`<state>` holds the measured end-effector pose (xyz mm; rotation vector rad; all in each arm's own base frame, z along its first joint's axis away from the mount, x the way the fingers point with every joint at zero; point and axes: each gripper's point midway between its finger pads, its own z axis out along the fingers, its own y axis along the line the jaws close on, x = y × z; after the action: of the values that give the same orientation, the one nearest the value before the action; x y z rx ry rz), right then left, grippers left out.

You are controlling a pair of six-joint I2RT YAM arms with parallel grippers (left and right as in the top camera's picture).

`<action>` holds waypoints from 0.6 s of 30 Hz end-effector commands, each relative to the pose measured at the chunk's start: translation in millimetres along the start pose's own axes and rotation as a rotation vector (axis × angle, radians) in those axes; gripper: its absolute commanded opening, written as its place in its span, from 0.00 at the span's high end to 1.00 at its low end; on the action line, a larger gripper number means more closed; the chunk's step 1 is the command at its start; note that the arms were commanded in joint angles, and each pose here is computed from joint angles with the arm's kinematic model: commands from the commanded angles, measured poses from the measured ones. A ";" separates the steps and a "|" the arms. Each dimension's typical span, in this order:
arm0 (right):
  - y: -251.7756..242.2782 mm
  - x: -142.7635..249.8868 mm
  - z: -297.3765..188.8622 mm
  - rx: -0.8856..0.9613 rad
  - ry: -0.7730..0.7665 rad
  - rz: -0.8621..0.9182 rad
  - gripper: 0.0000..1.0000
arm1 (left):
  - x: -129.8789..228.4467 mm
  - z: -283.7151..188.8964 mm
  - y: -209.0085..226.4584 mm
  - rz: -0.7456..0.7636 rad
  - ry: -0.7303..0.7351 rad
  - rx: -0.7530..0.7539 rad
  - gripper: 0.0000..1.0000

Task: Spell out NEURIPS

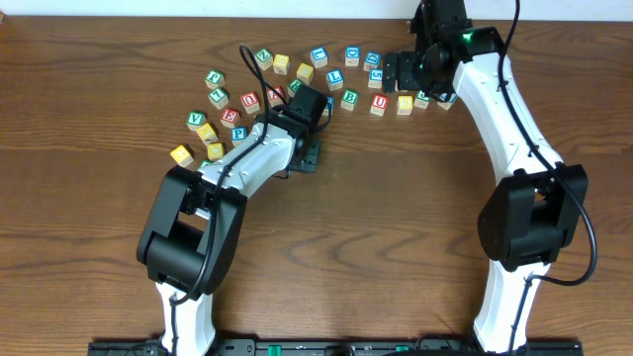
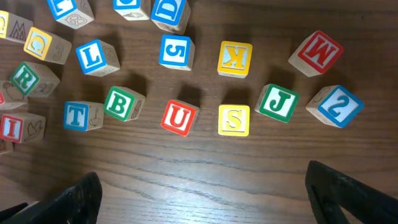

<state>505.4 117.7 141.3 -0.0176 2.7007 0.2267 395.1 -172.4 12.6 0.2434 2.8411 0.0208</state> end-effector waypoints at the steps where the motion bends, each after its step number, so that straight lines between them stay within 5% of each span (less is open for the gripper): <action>1: 7.0 -3.9 -3.6 -0.004 -0.015 -0.008 0.01 | -1.5 -0.1 5.9 0.010 -0.012 -0.027 0.69; 14: 7.0 -3.9 -3.6 -0.004 -0.015 -0.008 0.01 | -0.4 2.7 6.3 0.010 -0.017 -0.026 0.68; 18: 7.0 -3.9 -3.6 -0.004 -0.015 -0.008 0.01 | -0.4 2.7 6.3 0.009 -0.017 -0.026 0.57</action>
<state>505.4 117.7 141.3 -0.0181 2.7007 0.2266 400.5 -172.0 13.4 0.2398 2.8154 0.0313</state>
